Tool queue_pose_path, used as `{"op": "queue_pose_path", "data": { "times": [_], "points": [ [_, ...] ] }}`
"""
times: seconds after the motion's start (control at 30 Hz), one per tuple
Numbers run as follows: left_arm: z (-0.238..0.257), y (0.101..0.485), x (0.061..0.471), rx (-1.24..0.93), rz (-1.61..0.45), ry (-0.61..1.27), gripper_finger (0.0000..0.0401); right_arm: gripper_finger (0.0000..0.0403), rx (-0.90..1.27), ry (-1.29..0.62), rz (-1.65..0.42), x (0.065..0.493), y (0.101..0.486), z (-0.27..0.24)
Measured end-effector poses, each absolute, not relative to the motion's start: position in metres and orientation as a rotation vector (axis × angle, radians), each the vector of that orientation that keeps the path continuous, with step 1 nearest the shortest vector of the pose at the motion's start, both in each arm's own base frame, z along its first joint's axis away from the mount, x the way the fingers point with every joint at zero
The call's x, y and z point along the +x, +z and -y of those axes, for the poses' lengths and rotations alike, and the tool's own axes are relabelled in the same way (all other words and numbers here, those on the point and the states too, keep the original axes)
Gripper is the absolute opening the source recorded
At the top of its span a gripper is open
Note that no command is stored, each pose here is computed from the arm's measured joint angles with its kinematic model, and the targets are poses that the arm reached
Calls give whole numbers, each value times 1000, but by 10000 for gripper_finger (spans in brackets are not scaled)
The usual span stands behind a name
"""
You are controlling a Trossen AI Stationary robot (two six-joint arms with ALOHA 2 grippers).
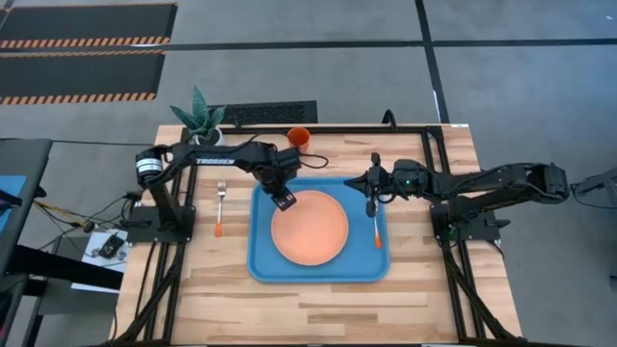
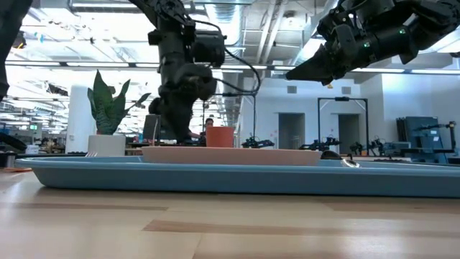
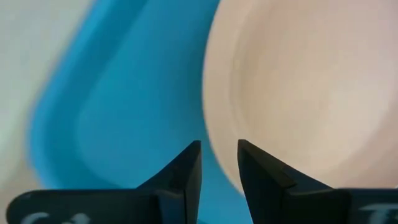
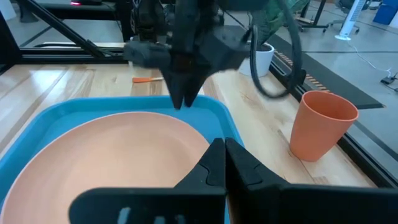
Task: Pick and place plate/cup/fork/spoon on tray
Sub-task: Put the orange cup on the blue tray above the orange plate
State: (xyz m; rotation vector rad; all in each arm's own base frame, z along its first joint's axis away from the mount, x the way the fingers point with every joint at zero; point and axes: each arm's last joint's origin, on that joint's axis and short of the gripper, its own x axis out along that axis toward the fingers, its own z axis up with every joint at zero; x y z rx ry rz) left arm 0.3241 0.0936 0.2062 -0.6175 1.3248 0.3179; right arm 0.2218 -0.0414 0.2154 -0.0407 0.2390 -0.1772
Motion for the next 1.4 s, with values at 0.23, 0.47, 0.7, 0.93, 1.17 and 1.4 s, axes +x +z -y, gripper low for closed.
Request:
{"op": "queue_pose_path", "data": {
  "times": [0.23, 0.47, 0.7, 0.93, 1.17, 1.4],
  "points": [
    [-94, 230, 317, -386, -1242, 244, 87, 8, -42, -175, -239, 222, 215, 41],
    [-111, 238, 310, -156, -1214, 172, 44, 8, -47, -172, -227, 225, 214, 42],
    [-151, 244, 303, -99, -1131, 229, 4, 8, -59, -97, -196, 242, 199, 47],
    [-174, 246, 301, -27, -1059, 253, 0, 8, -43, -77, -177, 247, 193, 57],
    [-182, 248, 302, 31, -1018, 248, 0, 8, -41, -81, -179, 247, 192, 59],
    [-192, 234, 306, 28, -1052, 218, 0, 8, -45, -81, -161, 247, 194, 59]
  ]
}}
